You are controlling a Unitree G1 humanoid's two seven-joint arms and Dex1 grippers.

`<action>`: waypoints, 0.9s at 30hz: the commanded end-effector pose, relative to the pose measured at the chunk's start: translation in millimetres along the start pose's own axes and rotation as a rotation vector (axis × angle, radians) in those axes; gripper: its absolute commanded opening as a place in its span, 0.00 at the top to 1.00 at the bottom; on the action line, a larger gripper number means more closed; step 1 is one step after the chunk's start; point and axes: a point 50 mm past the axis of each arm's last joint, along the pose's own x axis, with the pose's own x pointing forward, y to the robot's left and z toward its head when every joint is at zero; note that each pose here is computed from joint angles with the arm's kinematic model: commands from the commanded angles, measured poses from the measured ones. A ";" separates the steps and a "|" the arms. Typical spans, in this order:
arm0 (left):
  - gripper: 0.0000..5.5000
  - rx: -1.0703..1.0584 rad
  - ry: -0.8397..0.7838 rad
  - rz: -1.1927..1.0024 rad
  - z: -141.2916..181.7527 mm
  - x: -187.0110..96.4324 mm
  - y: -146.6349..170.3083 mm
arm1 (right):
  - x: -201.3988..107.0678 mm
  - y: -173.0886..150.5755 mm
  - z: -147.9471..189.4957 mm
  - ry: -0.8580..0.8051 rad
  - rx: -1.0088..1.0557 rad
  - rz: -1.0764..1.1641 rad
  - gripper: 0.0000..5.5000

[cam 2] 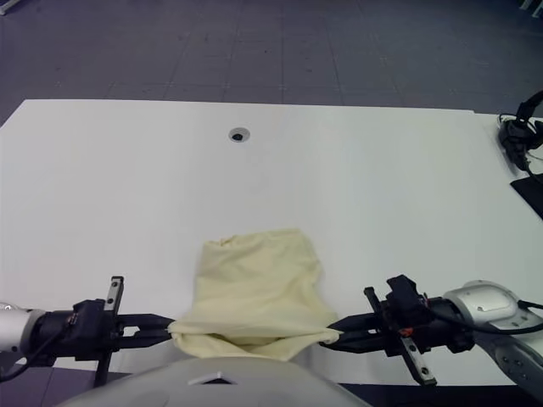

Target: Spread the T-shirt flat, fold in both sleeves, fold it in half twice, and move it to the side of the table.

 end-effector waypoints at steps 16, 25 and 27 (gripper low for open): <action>0.99 0.065 0.026 0.461 -6.3 3.8 94.3 | -2.9 -119.0 18.5 -0.017 -0.318 -0.512 0.99; 0.99 0.008 0.070 0.603 -20.0 17.8 114.2 | -11.1 -122.7 10.5 0.010 -0.277 -0.516 0.99; 0.99 -0.007 0.053 0.610 -21.1 20.8 115.8 | -13.9 -122.5 12.9 -0.010 -0.281 -0.535 0.99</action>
